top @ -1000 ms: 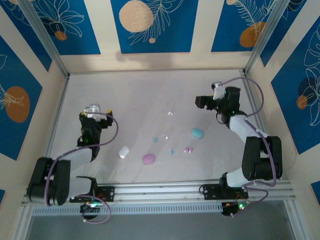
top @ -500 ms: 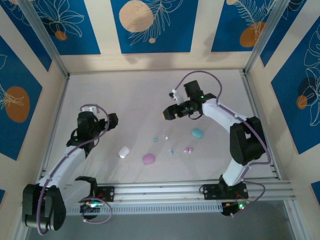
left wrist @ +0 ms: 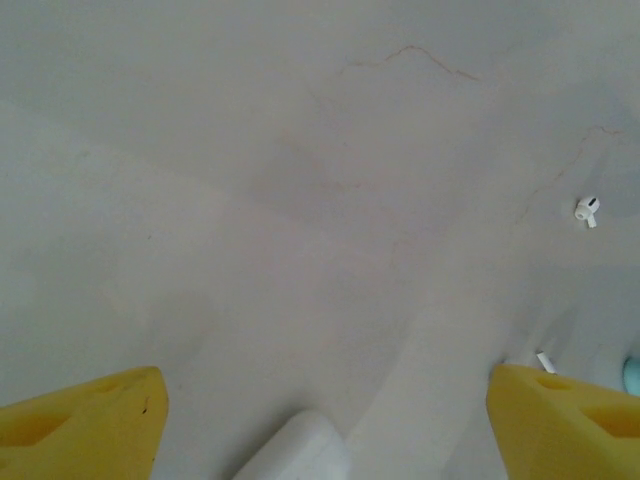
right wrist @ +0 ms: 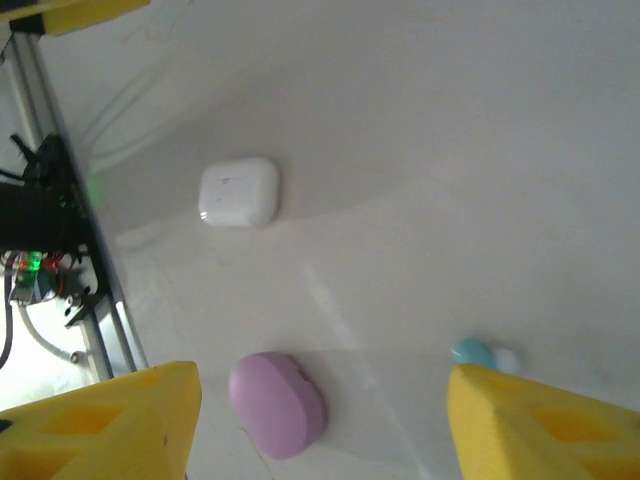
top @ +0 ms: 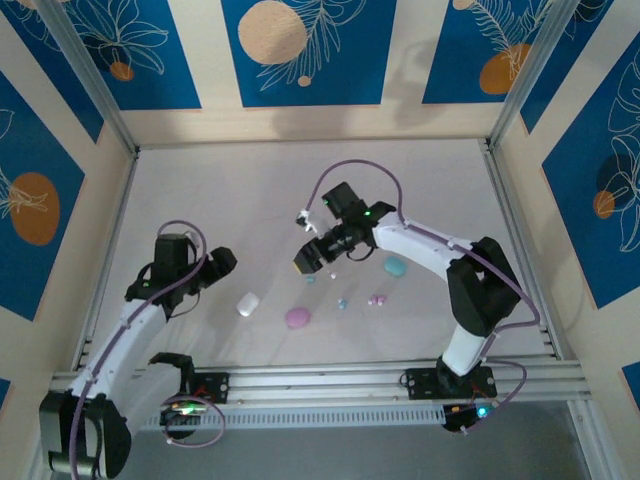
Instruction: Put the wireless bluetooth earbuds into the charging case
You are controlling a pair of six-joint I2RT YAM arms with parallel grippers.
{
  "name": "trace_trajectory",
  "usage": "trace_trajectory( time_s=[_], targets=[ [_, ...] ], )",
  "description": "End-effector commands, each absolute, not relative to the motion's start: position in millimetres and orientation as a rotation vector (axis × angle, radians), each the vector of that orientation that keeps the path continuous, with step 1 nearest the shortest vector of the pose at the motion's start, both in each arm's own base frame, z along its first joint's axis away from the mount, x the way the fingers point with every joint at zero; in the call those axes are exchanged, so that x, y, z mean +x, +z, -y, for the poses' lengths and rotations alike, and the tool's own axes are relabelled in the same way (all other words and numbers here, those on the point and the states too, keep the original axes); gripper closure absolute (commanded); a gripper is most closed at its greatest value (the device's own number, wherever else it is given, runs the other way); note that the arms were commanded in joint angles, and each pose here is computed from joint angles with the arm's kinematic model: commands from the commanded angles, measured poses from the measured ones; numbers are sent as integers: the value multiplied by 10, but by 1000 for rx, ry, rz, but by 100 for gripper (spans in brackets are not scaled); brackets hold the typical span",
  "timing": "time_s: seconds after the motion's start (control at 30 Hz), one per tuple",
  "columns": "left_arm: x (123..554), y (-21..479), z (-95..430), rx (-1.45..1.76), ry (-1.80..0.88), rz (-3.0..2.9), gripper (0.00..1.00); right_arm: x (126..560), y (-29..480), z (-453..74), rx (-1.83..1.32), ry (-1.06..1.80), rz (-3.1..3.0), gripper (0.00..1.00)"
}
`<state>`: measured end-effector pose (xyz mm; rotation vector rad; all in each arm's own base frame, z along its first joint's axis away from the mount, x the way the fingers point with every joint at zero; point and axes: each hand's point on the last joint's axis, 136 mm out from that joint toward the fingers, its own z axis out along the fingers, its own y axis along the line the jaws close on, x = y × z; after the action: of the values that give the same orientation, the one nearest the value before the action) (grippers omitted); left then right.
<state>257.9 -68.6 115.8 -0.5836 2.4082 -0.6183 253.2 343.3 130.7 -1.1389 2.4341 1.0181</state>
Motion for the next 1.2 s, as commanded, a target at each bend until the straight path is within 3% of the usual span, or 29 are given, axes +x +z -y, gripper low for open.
trace_trajectory(
  time_s=[0.0,0.13,0.23,0.47,0.73,1.17],
  targets=[
    [2353,1011,566,-728,-558,-2463,21,2409,1249,-3698,-1301,1026,-2322,34],
    [2232,909,649,-819,-629,-2514,32,2157,1166,-3941,-1554,1066,-2060,34],
    [2118,823,645,-895,-625,-2552,32,2042,1025,-4059,-1758,979,-1822,34],
    [2026,868,403,-953,-466,-2491,28,2034,935,-4259,-2012,1019,-1440,31],
    [1950,1021,114,-1040,-278,-2415,15,2177,772,-4592,-2101,948,-1253,27],
    [1957,1158,20,-991,-223,-2373,12,2070,479,-4730,-2219,991,-1259,25]
  ],
)
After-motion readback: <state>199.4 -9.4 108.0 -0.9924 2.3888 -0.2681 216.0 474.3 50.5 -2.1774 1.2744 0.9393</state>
